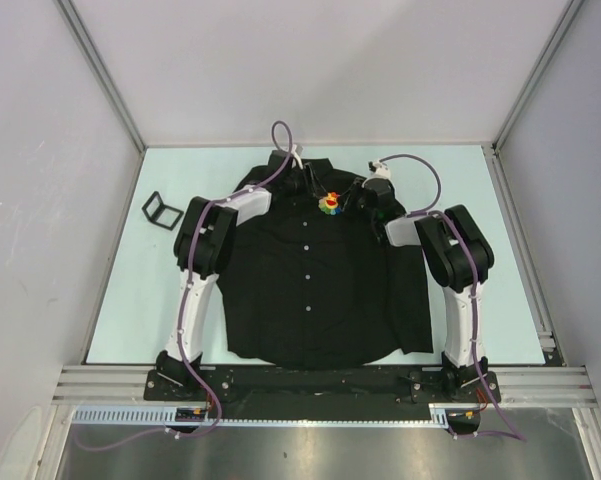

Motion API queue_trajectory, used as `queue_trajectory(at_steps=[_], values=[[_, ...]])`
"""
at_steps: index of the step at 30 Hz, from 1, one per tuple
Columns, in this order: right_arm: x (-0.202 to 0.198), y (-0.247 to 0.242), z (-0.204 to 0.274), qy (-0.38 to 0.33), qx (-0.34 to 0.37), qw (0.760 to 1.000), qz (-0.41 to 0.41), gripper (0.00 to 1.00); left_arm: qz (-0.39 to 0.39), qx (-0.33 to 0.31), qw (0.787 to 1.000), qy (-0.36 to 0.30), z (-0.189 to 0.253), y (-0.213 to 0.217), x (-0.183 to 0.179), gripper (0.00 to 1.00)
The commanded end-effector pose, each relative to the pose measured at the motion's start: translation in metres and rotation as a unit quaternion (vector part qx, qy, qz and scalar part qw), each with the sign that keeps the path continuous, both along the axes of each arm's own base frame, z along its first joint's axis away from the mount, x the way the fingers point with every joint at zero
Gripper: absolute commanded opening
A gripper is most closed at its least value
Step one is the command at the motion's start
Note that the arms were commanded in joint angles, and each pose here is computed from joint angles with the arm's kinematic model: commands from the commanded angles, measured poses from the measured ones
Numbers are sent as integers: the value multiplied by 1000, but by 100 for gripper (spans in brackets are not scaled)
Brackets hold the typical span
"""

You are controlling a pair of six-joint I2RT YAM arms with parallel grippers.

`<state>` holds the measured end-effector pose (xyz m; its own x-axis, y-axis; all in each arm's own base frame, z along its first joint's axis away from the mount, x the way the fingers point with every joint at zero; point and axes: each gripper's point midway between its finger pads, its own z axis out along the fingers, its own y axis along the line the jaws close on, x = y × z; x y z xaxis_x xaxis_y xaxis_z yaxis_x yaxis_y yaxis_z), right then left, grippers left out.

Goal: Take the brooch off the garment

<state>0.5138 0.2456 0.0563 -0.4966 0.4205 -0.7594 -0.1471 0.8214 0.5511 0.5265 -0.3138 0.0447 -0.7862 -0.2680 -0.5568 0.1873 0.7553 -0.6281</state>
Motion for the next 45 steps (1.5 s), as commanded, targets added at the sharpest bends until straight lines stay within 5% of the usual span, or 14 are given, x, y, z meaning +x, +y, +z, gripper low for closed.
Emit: queue_trajectory(at_steps=[1,10,18,25,30,40,45], values=[[17,0,18,-29,14,999,-17,22,-9,-21,1000,-2,7,-10,14,49],[17,7,14,-24,9,1000,-9,23,-11,-26,1000,8,3,-12,10,42],[15,7,16,-24,-17,1000,5,27,-19,-53,998,-16,21,-16,4,20],[5,9,37,-56,-97,993,47,47,-21,-62,997,-40,40,-17,-3,1],[1,6,39,-68,-158,984,41,55,-19,-69,996,-46,48,-20,-4,0],[-5,31,38,-98,-206,971,68,41,-18,-81,995,-61,64,-22,-5,0],[-5,35,33,-93,-219,968,77,52,-18,-85,994,-63,68,-22,-8,0]])
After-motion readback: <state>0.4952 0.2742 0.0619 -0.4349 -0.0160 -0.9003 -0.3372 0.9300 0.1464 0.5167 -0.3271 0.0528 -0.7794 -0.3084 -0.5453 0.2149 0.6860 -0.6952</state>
